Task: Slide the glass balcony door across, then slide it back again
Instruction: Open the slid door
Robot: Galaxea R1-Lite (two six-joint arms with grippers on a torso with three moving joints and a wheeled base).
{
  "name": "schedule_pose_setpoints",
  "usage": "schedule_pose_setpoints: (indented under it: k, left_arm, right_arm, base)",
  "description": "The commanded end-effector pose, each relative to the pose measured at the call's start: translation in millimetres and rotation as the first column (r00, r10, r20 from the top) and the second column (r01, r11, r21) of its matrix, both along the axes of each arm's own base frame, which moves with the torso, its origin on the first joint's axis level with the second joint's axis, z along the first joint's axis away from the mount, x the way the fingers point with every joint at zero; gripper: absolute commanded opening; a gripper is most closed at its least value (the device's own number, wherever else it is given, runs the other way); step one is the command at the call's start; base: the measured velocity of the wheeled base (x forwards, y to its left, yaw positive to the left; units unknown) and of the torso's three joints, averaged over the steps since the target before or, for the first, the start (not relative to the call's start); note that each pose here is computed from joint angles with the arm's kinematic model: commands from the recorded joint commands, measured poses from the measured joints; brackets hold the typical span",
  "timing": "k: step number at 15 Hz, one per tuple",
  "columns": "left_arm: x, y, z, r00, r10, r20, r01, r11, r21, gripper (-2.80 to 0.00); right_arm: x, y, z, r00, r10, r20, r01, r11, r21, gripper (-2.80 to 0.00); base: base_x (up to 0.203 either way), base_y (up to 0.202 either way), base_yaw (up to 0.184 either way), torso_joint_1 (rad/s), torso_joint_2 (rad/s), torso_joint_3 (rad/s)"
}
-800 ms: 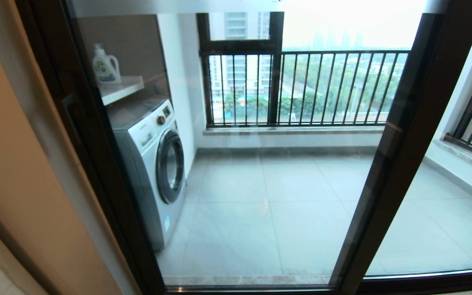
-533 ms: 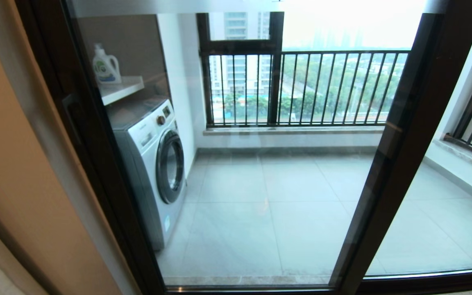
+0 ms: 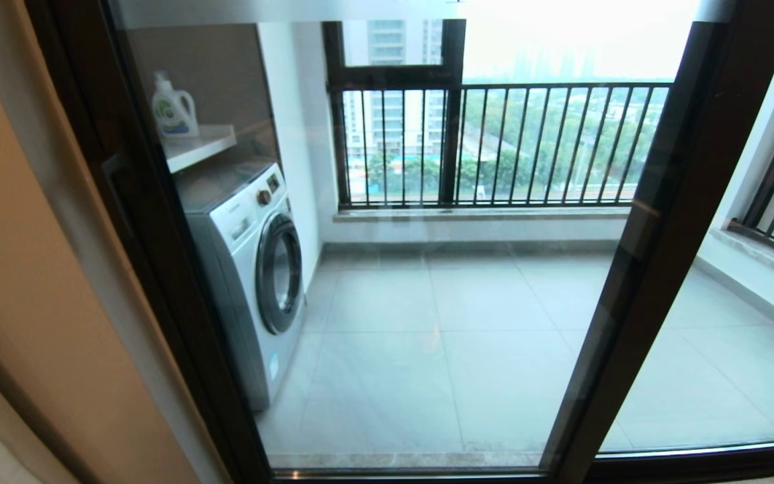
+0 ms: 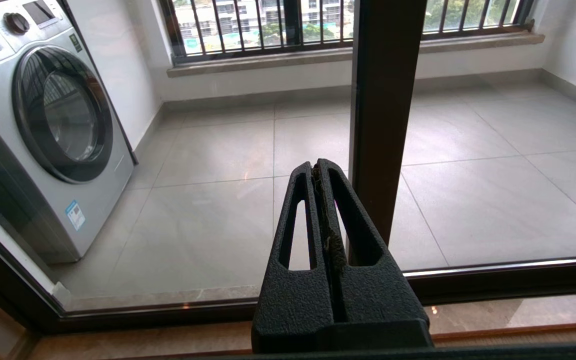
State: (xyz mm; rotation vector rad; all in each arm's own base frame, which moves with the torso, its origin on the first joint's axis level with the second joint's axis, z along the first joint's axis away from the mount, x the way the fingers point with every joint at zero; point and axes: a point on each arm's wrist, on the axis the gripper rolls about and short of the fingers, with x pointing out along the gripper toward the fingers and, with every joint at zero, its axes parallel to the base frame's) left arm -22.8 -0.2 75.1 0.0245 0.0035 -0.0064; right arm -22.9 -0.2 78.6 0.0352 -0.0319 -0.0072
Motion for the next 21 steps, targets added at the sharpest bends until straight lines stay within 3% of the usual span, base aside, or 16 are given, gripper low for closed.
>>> schedule_pose_setpoints:
  k: [1, 11, 13, 14, 16, 18, 21]
  left_arm:
    - [0, 0, 0, 1.000, 0.000, -0.003, 0.000, 1.000, 0.000, -2.80]
    - [0, 0, 0, 1.000, -0.001, -0.002, 0.001, 1.000, 0.005, -2.80]
    - [0, 0, 1, 1.000, -0.011, 0.004, 0.011, 0.999, 0.036, -2.80]
    - [-2, -1, 8, 0.999, -0.027, 0.020, 0.025, 0.996, 0.085, -2.80]
    - [-4, -3, 29, 0.993, -0.113, 0.024, 0.109, 0.986, 0.123, -2.80]
    - [2, -4, 55, 0.987, -0.159, -0.007, 0.159, 0.980, 0.121, -2.80]
    - [33, -4, 87, 0.977, -0.179, -0.113, 0.188, 0.980, 0.068, -2.80]
  right_arm:
    - [1, 0, -3, 1.000, 0.000, -0.012, 0.000, 1.000, 0.000, -2.80]
    - [1, 0, -3, 1.000, 0.000, -0.013, 0.000, 1.000, 0.000, -2.80]
    - [1, 0, -3, 1.000, 0.000, -0.012, 0.000, 1.000, 0.000, -2.80]
    - [1, 0, -3, 1.000, 0.000, -0.012, 0.000, 1.000, 0.000, -2.80]
    - [1, 0, -3, 1.000, 0.000, -0.013, 0.000, 1.000, 0.000, -2.80]
    - [1, 0, -3, 1.000, 0.000, -0.012, 0.000, 1.000, 0.000, -2.80]
    - [1, 0, -3, 1.000, 0.000, -0.013, 0.000, 1.000, 0.000, -2.80]
  base:
    - [0.000, 0.000, 0.000, 0.000, 0.00, 0.000]
    - [0.000, 0.000, 0.000, 0.000, 0.00, 0.000]
    - [0.000, 0.000, 0.000, 0.000, 0.00, 0.000]
    - [0.000, 0.000, 0.000, 0.000, 0.00, 0.000]
    - [0.000, 0.000, 0.000, 0.000, 0.00, 0.000]
    - [0.000, 0.000, 0.000, 0.000, 0.00, 0.000]
    - [0.000, 0.000, 0.000, 0.000, 0.00, 0.000]
